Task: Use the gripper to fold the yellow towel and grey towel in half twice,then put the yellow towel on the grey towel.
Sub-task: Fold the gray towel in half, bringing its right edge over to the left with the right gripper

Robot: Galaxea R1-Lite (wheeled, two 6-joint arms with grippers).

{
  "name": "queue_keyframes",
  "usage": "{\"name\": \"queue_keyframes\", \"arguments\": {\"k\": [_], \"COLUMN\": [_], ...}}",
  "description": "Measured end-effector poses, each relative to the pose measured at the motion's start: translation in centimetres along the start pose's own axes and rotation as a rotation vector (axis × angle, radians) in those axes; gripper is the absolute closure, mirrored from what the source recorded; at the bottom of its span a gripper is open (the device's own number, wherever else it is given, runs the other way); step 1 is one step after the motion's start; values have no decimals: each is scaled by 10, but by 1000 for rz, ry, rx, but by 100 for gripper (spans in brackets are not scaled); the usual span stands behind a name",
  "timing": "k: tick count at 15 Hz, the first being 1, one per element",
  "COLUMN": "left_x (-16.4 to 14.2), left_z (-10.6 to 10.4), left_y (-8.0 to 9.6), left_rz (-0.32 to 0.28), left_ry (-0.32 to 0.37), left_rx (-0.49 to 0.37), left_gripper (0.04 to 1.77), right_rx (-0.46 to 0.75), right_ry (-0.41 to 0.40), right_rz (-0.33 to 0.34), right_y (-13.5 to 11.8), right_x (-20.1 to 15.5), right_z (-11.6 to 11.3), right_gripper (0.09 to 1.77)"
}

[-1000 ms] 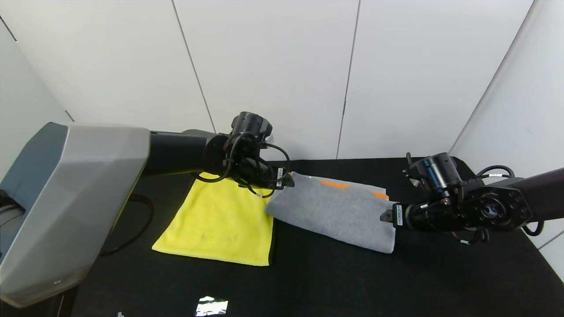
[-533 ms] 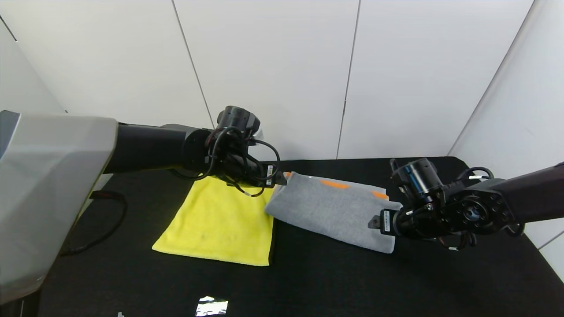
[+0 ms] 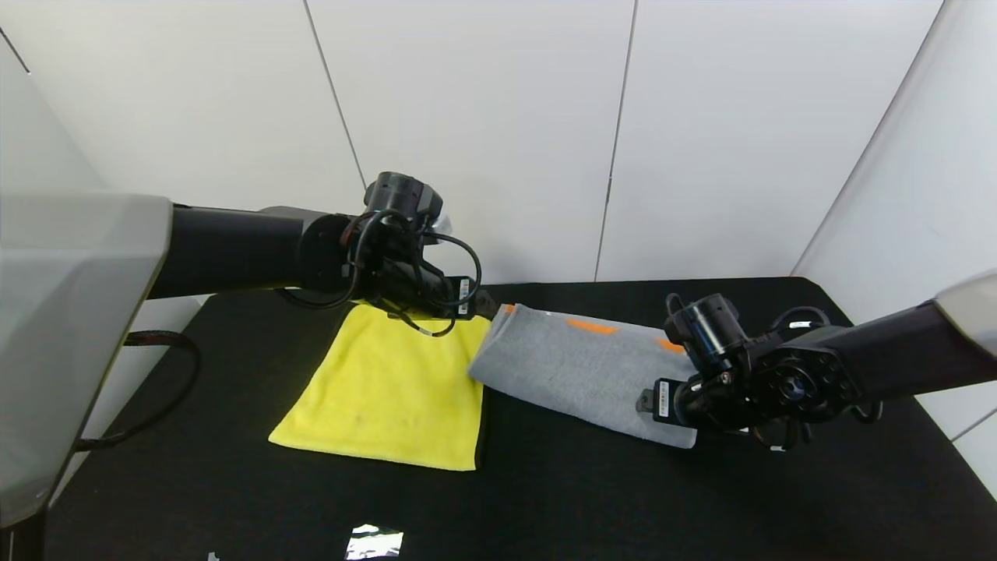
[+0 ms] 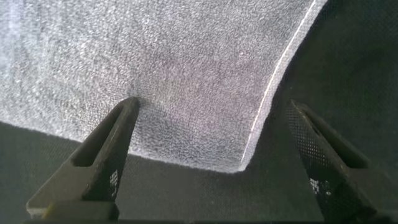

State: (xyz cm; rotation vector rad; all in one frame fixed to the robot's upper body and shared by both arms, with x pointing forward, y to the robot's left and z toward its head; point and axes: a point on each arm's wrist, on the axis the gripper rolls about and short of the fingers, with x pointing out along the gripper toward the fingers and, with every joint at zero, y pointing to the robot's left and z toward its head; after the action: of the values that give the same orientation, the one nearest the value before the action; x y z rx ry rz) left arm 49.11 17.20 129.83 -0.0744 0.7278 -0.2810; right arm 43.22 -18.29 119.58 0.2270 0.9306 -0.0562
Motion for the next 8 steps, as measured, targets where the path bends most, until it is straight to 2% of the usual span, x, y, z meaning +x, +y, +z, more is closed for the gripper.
{"name": "queue_keyframes", "arguments": {"k": [8], "left_x": [0], "left_z": [0], "left_y": [0], "left_rz": [0], "left_ry": [-1], "left_rx": [0], "left_gripper": [11], "right_rx": [30], "right_ry": [-12], "right_rz": [-20], "right_y": [5], "right_x": [9], "right_z": [1], "right_gripper": [16]}}
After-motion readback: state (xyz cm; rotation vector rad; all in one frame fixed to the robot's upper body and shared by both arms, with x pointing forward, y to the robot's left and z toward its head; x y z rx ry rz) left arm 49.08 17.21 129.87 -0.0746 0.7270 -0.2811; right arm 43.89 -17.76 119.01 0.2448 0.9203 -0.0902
